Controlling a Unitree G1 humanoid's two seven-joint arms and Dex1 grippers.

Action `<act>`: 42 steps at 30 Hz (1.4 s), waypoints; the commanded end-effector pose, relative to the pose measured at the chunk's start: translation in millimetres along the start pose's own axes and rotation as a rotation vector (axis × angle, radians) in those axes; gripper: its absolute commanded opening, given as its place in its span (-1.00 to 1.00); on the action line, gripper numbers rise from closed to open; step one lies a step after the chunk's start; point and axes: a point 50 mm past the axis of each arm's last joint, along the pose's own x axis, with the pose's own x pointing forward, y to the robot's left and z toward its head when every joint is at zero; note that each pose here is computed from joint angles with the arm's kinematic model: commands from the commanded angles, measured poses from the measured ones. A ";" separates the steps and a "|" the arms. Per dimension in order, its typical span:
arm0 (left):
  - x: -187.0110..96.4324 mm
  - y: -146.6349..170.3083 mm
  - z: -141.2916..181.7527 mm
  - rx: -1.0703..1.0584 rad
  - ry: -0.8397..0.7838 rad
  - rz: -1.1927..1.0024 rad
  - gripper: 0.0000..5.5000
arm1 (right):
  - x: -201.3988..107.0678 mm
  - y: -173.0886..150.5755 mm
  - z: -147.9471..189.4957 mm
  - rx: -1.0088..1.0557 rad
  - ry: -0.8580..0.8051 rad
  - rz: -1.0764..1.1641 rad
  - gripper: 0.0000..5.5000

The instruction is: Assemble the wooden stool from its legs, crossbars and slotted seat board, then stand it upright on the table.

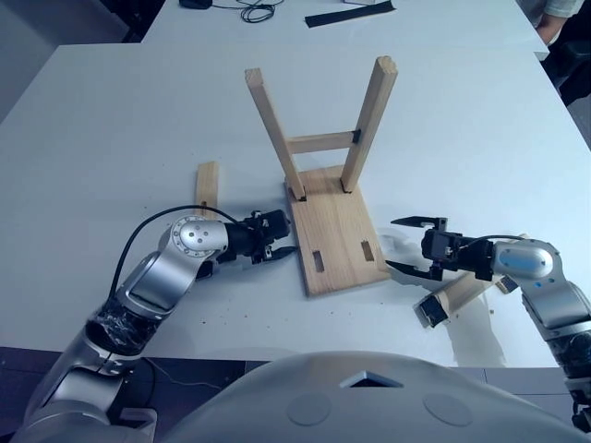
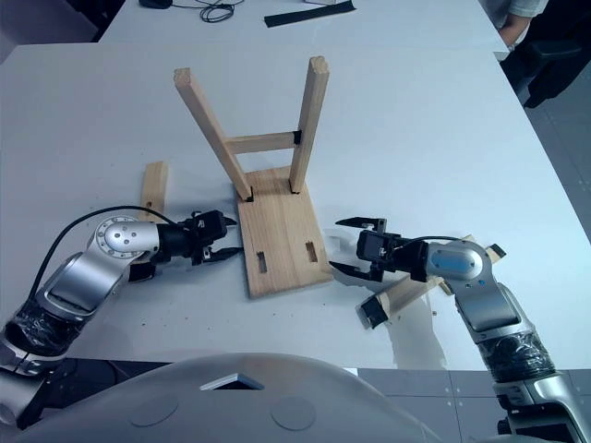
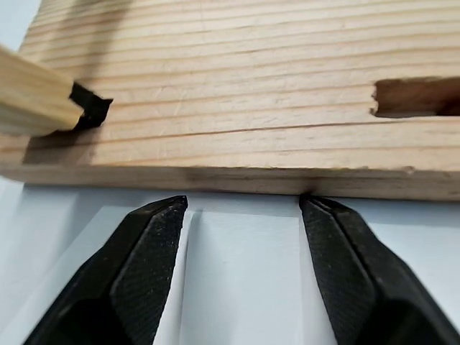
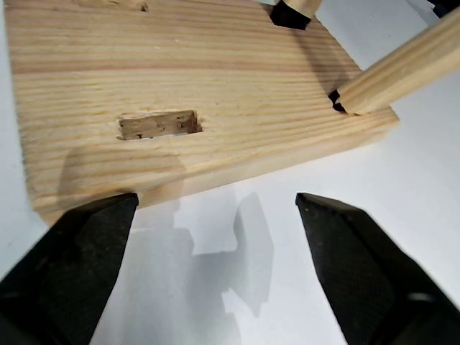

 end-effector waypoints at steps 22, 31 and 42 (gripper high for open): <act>-59.4 10.7 -33.2 -0.136 0.091 0.351 0.07 | -96.9 -36.9 57.2 0.301 -0.088 -0.654 0.48; -77.0 -24.7 -49.3 -0.316 0.113 0.525 0.07 | -123.7 -12.2 -3.5 0.971 0.413 -0.997 0.48; -70.6 -44.2 -48.5 -0.385 0.104 0.582 0.07 | -161.0 -29.4 -21.4 1.051 0.709 -1.225 0.48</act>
